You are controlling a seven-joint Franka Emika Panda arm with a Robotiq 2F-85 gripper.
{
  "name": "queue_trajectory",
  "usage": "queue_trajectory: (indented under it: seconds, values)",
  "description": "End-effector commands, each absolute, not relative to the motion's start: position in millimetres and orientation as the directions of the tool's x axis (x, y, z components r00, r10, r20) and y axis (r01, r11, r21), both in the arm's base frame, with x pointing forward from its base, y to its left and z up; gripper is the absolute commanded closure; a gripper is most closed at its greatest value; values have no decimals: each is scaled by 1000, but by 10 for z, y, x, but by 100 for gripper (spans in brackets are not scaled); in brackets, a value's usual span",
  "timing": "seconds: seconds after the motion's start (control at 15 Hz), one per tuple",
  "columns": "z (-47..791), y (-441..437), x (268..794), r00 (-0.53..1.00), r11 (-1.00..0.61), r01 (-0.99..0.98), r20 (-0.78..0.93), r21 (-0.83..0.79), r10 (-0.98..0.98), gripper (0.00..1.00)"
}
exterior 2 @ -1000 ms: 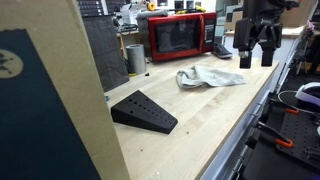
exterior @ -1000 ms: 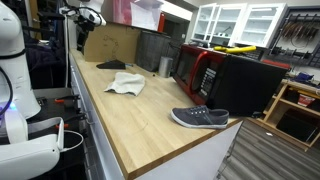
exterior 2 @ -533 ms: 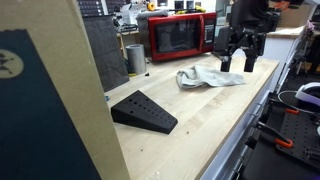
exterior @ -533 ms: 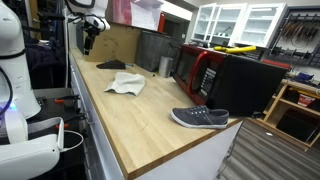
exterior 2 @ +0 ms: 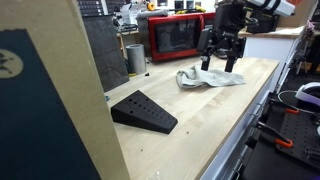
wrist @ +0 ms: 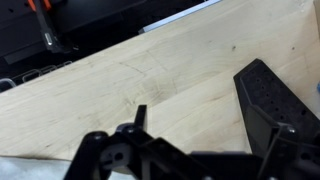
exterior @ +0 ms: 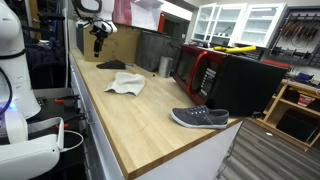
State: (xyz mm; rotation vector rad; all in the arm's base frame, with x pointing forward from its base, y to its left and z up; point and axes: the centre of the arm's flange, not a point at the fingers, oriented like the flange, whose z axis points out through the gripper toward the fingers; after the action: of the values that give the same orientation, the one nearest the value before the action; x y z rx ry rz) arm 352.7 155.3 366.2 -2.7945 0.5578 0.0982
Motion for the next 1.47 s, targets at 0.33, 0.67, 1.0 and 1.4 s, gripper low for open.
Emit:
queue_trajectory:
  seconds: [0.33,0.67,1.0,1.4]
  values:
    - [3345,1597,4602,931,-901,-359,-26,-243,-364,0]
    - [3097,1637,4868,963,-951,-249,60,-183,-264,0]
    - [3057,1433,4950,985,-991,-113,121,-72,-122,0]
    - [3081,1152,4879,998,-996,-59,35,63,-57,0]
